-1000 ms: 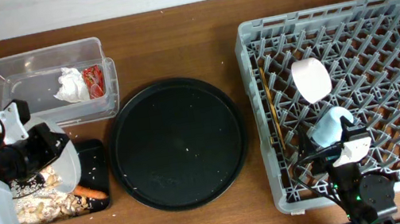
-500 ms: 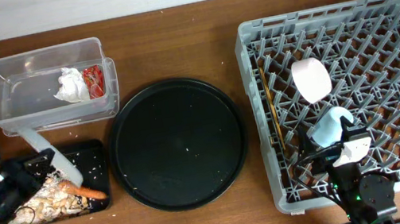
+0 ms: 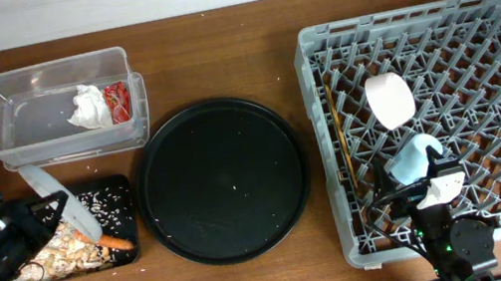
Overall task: Sort waste into correct bins and load items into the dishwasher rack
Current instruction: 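Carry the emptied plate with the left gripper and stand it in the rack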
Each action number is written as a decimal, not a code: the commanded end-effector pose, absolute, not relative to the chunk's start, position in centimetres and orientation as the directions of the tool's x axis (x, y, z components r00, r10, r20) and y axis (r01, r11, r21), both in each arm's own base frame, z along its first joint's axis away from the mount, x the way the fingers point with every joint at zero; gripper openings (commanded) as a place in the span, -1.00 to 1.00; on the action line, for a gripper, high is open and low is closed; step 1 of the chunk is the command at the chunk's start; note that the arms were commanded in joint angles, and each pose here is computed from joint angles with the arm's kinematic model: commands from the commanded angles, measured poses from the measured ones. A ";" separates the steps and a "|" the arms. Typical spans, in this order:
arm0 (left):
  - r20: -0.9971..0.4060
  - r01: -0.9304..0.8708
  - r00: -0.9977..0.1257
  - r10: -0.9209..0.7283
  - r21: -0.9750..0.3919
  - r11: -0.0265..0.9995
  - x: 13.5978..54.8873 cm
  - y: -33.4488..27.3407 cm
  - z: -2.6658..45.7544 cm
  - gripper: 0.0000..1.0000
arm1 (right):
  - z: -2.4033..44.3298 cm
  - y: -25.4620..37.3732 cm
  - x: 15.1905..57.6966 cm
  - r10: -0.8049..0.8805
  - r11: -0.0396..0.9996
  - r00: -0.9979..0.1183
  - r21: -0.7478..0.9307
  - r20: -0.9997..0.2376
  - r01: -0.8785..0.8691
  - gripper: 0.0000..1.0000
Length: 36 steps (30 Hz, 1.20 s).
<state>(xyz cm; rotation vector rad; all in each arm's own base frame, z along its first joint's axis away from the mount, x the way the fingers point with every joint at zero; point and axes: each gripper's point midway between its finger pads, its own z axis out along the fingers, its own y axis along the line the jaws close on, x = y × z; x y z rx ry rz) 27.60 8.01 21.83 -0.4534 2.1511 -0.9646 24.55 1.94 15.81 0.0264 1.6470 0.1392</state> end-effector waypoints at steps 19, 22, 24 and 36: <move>-0.794 0.554 -0.601 0.092 -0.331 0.764 34.4 -15.0 30.1 -1.00 | 15.5 1.9 24.5 0.105 0.992 -0.088 0.111 -0.991 -0.064 0.96; -0.817 0.700 -0.544 0.191 -0.316 0.641 34.9 -22.9 28.7 -1.00 | 15.5 1.9 24.5 0.105 0.992 -0.088 0.110 -0.991 -0.064 0.96; -0.864 0.770 -0.473 0.174 -0.310 0.557 35.7 -28.3 28.9 -1.00 | 15.5 1.9 24.5 0.105 0.992 -0.088 0.111 -0.991 -0.064 0.96; -0.695 0.661 -0.708 -0.127 -0.715 0.228 38.4 -40.9 25.1 -1.00 | 15.5 1.9 24.5 0.105 0.992 -0.088 0.110 -0.991 -0.064 0.96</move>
